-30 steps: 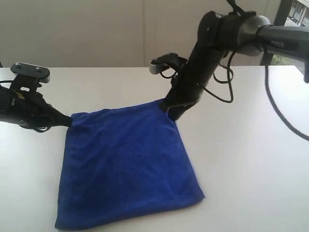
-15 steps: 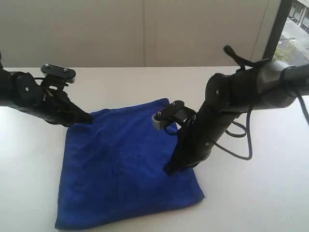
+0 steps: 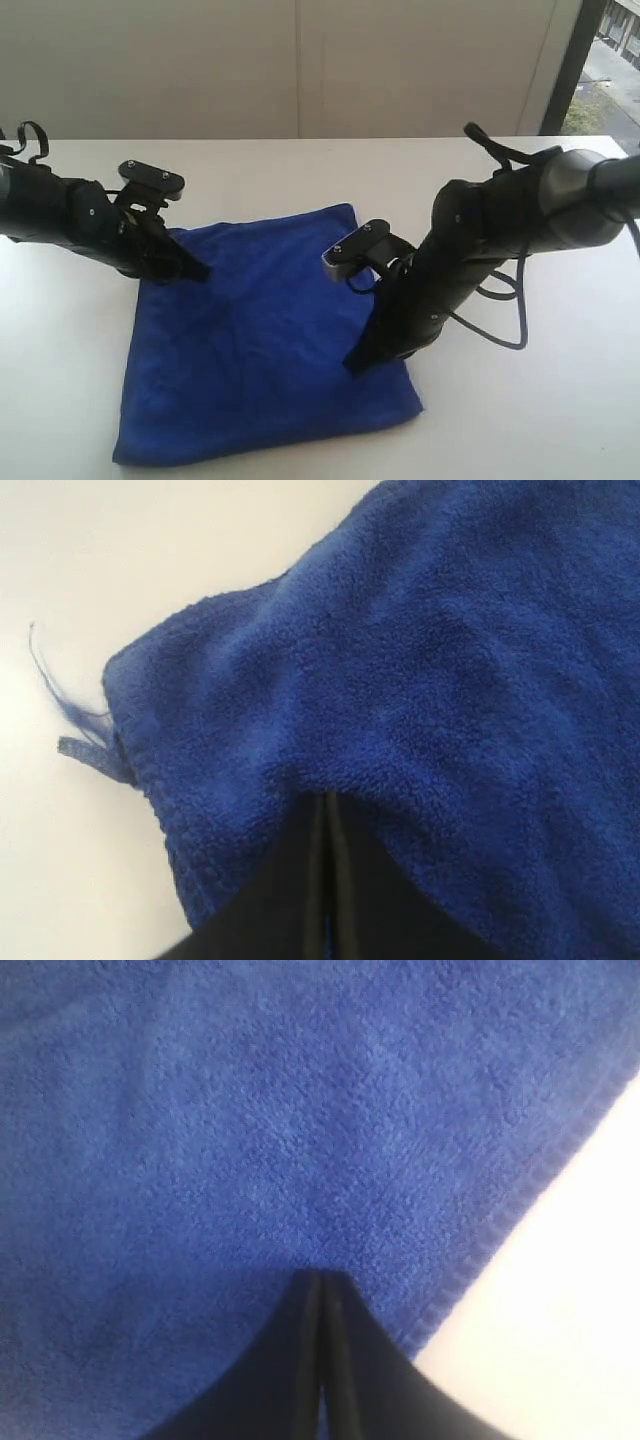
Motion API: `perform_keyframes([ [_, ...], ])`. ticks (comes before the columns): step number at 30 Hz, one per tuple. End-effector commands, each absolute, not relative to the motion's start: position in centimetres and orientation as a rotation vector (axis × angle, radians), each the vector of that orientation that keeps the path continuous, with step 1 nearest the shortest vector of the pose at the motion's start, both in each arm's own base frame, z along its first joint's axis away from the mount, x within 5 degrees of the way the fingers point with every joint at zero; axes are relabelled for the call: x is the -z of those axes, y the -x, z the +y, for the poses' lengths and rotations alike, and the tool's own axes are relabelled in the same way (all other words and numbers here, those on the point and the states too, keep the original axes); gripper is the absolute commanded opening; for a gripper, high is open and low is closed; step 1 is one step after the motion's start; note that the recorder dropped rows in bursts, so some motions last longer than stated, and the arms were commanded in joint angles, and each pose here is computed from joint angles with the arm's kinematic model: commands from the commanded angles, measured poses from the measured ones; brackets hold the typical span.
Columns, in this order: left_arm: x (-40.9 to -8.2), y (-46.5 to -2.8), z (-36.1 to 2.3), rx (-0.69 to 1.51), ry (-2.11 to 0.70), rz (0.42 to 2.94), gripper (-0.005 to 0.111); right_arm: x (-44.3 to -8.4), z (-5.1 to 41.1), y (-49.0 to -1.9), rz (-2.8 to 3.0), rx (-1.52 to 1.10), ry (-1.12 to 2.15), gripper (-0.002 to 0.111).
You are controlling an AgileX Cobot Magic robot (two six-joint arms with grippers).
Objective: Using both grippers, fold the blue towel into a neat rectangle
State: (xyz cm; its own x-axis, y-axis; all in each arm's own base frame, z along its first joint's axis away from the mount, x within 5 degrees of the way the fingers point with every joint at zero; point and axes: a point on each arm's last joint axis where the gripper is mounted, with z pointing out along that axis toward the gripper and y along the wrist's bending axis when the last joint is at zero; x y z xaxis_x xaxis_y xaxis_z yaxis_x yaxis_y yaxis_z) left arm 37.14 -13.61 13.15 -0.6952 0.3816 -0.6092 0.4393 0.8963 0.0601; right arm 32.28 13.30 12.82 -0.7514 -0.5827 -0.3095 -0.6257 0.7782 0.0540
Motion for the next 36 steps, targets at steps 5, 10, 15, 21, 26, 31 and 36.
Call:
perform_keyframes([
  [5, -12.8, -37.9, -14.1, 0.103, -0.691, 2.445, 0.0, -9.2, 13.6, -30.3, 2.825, -0.231, 1.016, 0.0],
  [10, -12.4, -38.4, -14.4, 0.099, -0.718, 2.451, 0.0, -9.2, 15.4, -29.3, 2.816, -0.242, 1.081, 0.0],
  [15, -11.7, -38.7, -14.5, 0.095, -0.743, 2.468, 0.0, -9.2, 16.5, -28.7, 2.818, -0.25, 1.11, 0.0],
  [21, -11.8, -38.8, -14.6, 0.093, -0.754, 2.461, 0.0, -9.1, 16.7, -28.5, 2.824, -0.239, 1.111, 0.0],
  [26, -12.1, -38.6, -14.5, 0.094, -0.769, 2.474, 0.0, -9.1, 16.1, -28.6, 2.852, -0.151, 1.109, 0.0],
  [31, -12.8, -38.6, -14.5, 0.094, -0.769, 2.457, 0.0, -9.0, 15.8, -28.5, 2.88, -0.107, 1.106, 0.0],
  [36, -12.7, -38.5, -14.5, 0.095, -0.778, 2.469, 0.0, -9.0, 15.6, -28.1, 2.942, -0.096, 1.063, 0.0],
])
